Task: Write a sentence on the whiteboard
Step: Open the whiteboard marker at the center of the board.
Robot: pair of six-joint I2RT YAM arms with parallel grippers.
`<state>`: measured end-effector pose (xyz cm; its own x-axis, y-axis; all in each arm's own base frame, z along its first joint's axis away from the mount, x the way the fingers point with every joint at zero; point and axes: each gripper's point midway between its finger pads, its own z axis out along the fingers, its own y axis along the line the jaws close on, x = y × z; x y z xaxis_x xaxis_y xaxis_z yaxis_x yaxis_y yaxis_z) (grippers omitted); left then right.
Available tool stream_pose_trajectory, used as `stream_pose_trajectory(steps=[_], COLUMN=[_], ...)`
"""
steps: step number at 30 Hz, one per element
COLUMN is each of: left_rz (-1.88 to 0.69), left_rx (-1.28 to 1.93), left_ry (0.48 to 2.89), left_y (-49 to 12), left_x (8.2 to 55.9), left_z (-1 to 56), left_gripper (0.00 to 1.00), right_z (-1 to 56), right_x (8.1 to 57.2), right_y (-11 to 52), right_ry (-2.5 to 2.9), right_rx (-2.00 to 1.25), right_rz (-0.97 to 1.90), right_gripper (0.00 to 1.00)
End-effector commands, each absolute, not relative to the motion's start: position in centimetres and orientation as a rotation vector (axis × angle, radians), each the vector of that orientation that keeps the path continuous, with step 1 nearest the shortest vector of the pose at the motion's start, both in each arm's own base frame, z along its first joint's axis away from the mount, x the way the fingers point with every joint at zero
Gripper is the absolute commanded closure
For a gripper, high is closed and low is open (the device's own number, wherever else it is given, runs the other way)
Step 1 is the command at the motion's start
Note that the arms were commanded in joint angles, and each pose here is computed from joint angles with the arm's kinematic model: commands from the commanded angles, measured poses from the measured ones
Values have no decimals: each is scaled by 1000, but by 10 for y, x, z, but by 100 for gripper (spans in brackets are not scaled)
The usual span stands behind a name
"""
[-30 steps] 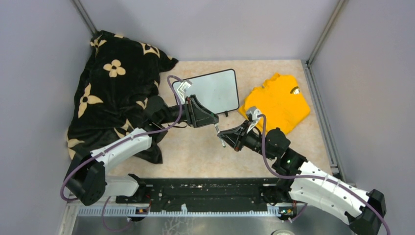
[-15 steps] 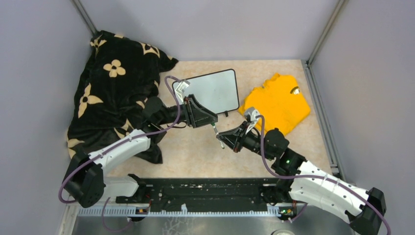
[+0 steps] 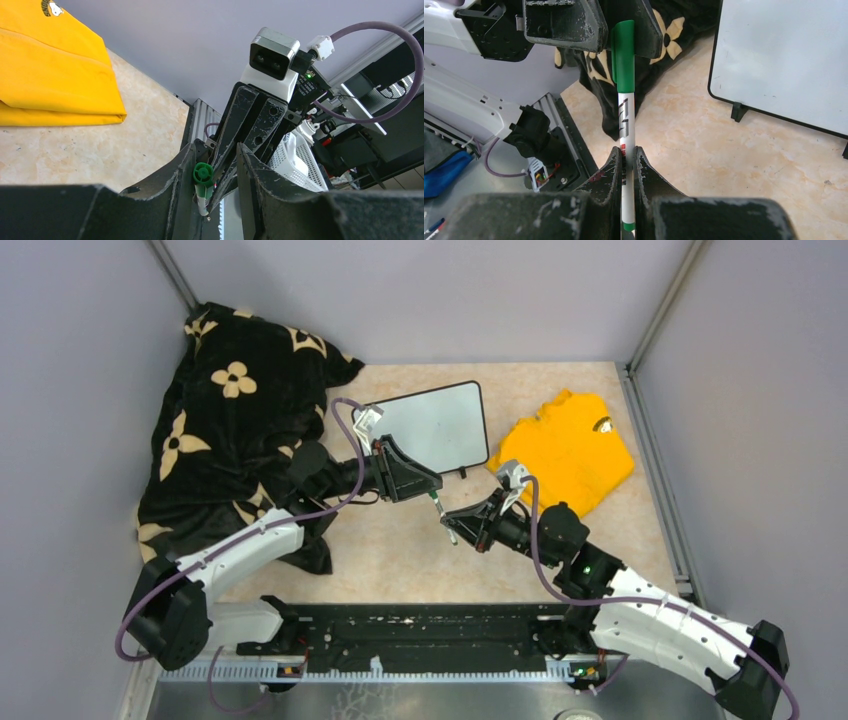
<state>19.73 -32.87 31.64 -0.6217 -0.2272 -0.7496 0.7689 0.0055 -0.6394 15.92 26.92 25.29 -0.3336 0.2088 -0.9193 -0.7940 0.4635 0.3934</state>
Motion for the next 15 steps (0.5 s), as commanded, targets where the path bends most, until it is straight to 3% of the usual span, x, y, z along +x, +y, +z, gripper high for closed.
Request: stream_pose_trajectory(steps=[1,11,15], left_rz=[-1725,-1728,-1725], left_rx=[593,580,581], left_ry=[1537,1583,1575], left_y=[-330,-330,-329], left_x=[194,193,193], left_z=[315,302,304], left_gripper=[59,62,72], right_z=[291,296,294], right_x=[160,164,163], right_y=[272,268,269], right_ry=[1478,1467,1476], right_rx=[-487,-467,-474], right_rz=[1155,1131,1134], right_gripper=[100,100,100])
